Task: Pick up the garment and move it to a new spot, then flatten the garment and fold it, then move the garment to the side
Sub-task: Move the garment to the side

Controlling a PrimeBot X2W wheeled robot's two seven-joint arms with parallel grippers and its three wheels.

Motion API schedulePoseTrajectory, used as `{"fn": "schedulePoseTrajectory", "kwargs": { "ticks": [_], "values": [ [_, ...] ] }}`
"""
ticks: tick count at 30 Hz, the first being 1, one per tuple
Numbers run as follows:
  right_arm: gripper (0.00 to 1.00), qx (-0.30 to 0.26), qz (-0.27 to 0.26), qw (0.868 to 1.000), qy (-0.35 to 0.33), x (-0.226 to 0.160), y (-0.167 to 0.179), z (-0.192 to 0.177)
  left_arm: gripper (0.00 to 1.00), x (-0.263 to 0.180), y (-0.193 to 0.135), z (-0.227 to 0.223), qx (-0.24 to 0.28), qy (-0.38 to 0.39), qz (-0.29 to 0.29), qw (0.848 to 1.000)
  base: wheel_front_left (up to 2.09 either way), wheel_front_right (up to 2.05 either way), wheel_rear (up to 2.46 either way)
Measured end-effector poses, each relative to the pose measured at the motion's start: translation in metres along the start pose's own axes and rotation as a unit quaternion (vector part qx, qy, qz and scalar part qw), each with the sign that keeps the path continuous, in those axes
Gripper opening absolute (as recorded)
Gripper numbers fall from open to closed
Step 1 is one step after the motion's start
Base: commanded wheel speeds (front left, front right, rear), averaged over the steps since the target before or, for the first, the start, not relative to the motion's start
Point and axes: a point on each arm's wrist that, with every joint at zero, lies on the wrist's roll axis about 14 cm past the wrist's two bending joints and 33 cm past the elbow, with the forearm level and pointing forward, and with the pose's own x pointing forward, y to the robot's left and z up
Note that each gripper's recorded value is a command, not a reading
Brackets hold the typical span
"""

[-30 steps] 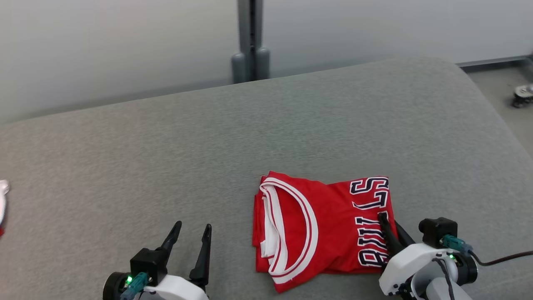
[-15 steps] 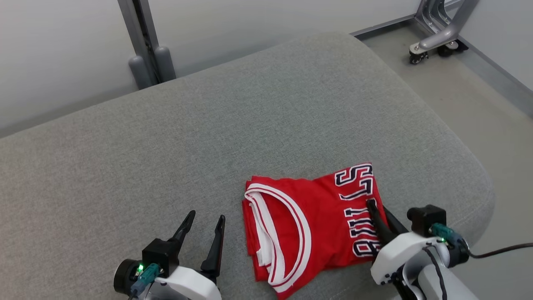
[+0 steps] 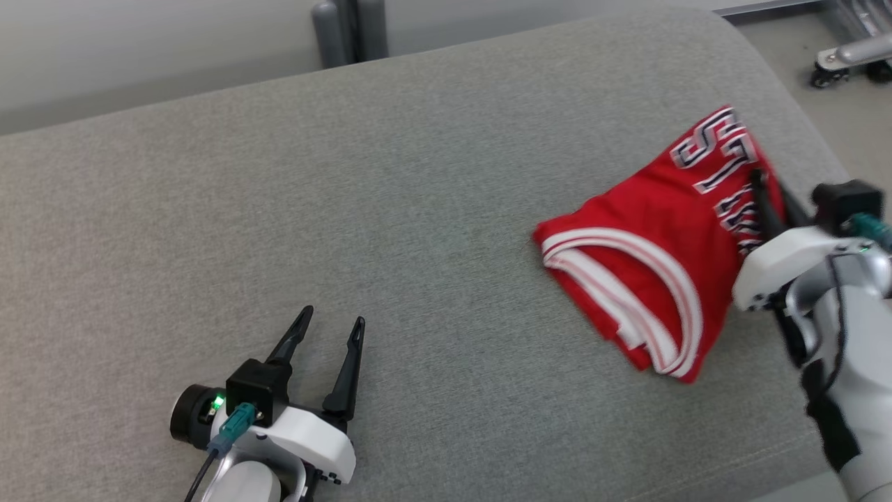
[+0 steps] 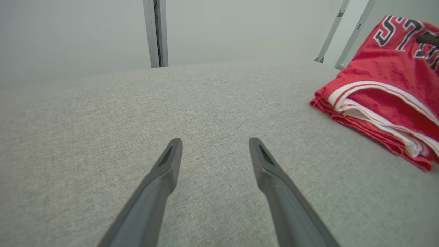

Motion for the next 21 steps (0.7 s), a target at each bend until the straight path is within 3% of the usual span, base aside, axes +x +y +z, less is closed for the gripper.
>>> {"fn": "schedulePoseTrajectory", "kwargs": {
  "ticks": [8, 12, 13, 14, 15, 21],
  "values": [
    [0.0, -0.062, -0.104, 0.992, 0.022, 0.03, -0.095, 0.007, 1.0, -0.003, 0.036, -0.005, -0.001, 0.002, 0.039, 0.999, 0.0, 0.0, 0.0],
    [0.02, -0.067, -0.14, 0.987, 0.048, 0.032, -0.119, -0.004, 1.0, -0.009, 0.05, -0.01, -0.003, 0.008, 0.058, 0.998, 0.0, 0.0, 0.0],
    [0.62, -0.064, -0.145, 0.986, 0.047, 0.033, -0.119, -0.005, 1.0, -0.011, 0.053, -0.011, -0.002, 0.009, 0.062, 0.998, 0.0, 0.0, 0.0],
    [0.62, -0.07, -0.144, 0.986, 0.047, 0.036, -0.117, -0.005, 1.0, -0.012, 0.056, -0.012, -0.002, 0.01, 0.067, 0.998, 0.0, 0.0, 0.0],
    [1.0, -0.066, -0.149, 0.986, 0.027, 0.042, -0.111, 0.003, 1.0, -0.014, 0.064, -0.012, -0.002, 0.01, 0.08, 0.997, 0.0, 0.0, 0.0],
    [1.0, -0.057, -0.105, 0.992, -0.05, 0.06, -0.061, 0.046, 1.0, -0.023, 0.079, 0.0, -0.003, -0.006, 0.11, 0.994, 0.0, 0.0, 0.0]
  ]
}}
